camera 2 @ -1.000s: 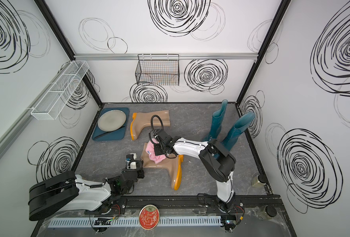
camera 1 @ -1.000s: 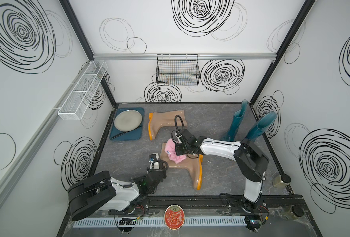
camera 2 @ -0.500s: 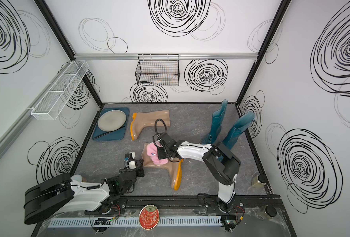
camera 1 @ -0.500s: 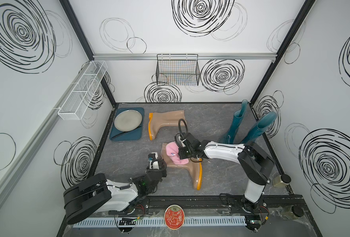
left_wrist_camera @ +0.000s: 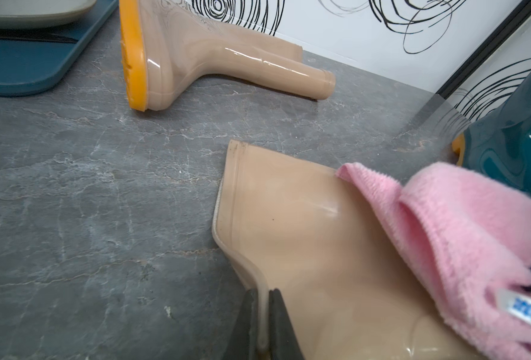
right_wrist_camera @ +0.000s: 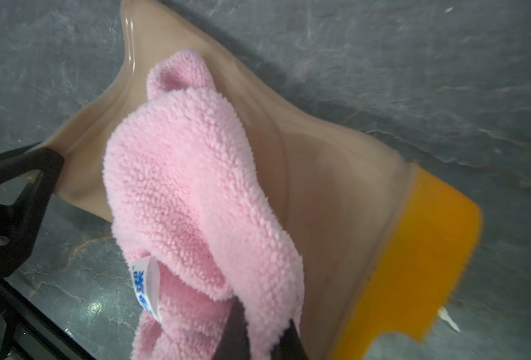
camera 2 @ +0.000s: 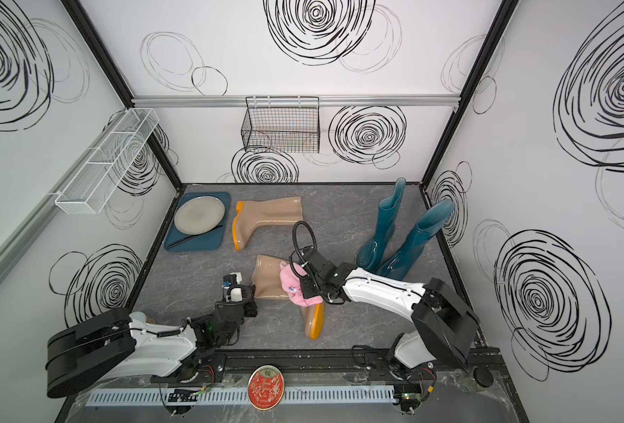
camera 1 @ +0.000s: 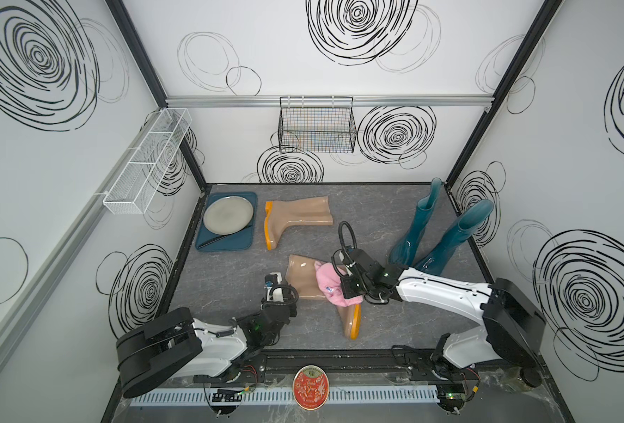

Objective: Wipe the rubber boots with a cloth
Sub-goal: Wipe the dirt off the rubber boot.

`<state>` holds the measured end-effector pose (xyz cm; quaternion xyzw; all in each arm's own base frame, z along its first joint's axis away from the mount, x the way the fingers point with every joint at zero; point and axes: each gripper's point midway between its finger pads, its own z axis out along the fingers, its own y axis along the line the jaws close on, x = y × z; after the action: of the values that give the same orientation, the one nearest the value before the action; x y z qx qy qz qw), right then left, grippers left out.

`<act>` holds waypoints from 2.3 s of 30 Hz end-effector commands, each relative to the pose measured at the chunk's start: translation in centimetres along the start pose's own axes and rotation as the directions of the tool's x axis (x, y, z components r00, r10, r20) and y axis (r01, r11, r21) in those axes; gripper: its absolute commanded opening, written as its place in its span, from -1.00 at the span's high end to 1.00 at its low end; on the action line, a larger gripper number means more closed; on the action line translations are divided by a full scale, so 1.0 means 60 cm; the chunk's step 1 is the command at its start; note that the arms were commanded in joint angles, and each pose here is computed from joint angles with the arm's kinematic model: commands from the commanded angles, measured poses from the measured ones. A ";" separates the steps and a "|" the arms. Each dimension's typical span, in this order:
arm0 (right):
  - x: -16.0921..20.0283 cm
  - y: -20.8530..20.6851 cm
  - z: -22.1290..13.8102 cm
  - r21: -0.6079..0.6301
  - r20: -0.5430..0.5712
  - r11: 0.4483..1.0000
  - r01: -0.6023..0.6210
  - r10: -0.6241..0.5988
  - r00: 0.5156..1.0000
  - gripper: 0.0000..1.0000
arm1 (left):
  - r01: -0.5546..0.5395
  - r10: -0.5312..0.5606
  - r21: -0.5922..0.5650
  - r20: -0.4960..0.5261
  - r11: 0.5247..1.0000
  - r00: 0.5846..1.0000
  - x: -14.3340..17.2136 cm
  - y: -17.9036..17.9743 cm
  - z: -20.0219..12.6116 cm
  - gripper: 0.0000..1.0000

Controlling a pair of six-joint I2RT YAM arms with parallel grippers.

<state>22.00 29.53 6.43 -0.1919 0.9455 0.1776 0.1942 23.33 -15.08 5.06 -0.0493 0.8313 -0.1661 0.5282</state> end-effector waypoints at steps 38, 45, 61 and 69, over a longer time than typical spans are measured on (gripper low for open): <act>-0.069 0.219 0.092 -0.242 -0.056 0.970 0.004 -0.018 0.998 1.00 | 0.013 -0.013 -0.008 0.027 1.000 1.000 -0.003 0.023 -0.017 1.00; -0.027 0.017 0.011 0.075 0.018 0.995 -0.062 0.061 0.998 1.00 | 0.031 -0.030 -0.013 0.032 0.999 0.999 -0.002 0.029 -0.021 1.00; 0.147 0.137 -0.067 -0.053 -0.135 0.934 0.353 -0.357 0.925 1.00 | 0.019 -0.019 -0.010 0.020 1.000 1.000 0.002 0.020 -0.011 1.00; 0.022 0.035 -0.066 0.017 -0.041 0.991 0.134 -0.133 0.990 1.00 | 0.006 -0.006 0.003 0.009 1.000 1.000 0.005 0.012 -0.006 1.00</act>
<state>15.21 30.59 8.06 -0.2977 0.9290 0.1452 0.1651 23.52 -14.68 5.38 -0.0592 0.8275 -0.1624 0.5342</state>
